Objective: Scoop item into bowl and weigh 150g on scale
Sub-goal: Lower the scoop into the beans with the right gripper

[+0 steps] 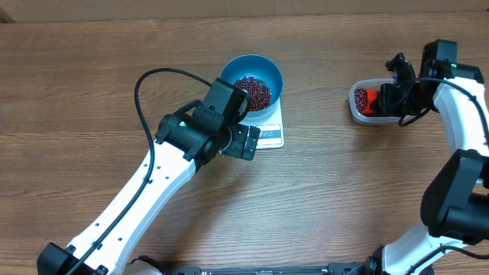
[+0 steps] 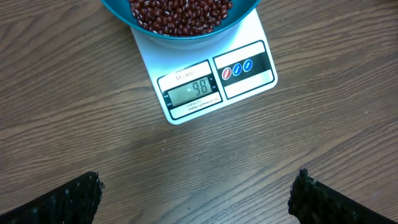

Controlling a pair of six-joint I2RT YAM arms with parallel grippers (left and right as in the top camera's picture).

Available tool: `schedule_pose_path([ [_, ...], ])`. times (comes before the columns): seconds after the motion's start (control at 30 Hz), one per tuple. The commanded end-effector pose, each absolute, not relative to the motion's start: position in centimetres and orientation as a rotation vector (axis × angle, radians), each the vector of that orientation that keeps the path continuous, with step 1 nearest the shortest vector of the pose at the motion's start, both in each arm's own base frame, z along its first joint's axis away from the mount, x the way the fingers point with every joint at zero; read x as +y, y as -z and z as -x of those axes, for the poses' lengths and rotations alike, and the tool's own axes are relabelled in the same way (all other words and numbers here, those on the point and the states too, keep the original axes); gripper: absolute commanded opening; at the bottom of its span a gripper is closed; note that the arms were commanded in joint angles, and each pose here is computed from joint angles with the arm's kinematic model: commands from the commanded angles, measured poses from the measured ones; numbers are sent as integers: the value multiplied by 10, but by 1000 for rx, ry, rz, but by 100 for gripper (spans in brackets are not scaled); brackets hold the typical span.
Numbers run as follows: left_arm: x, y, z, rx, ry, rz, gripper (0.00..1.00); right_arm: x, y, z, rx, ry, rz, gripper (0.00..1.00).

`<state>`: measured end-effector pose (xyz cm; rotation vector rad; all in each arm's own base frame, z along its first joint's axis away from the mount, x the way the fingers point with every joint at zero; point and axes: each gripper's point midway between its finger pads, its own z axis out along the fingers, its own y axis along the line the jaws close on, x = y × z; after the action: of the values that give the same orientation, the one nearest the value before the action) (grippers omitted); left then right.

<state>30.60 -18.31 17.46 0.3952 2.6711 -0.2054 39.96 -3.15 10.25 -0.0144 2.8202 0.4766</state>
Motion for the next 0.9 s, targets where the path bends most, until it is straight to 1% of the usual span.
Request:
schedule_pose_path([
  [0.0,-181,-175,-306,2661,190,-409,99,-22,-107,-400,2781,-578,60,4],
  [0.33,-181,-175,-306,2661,190,-409,99,-22,-105,-400,2784,-577,67,4],
  [0.67,-181,-175,-306,2661,190,-409,99,-22,-87,-395,2841,-617,32,3],
  [0.87,-181,-175,-306,2661,190,-409,99,-20,-98,-398,2759,-777,-15,4],
])
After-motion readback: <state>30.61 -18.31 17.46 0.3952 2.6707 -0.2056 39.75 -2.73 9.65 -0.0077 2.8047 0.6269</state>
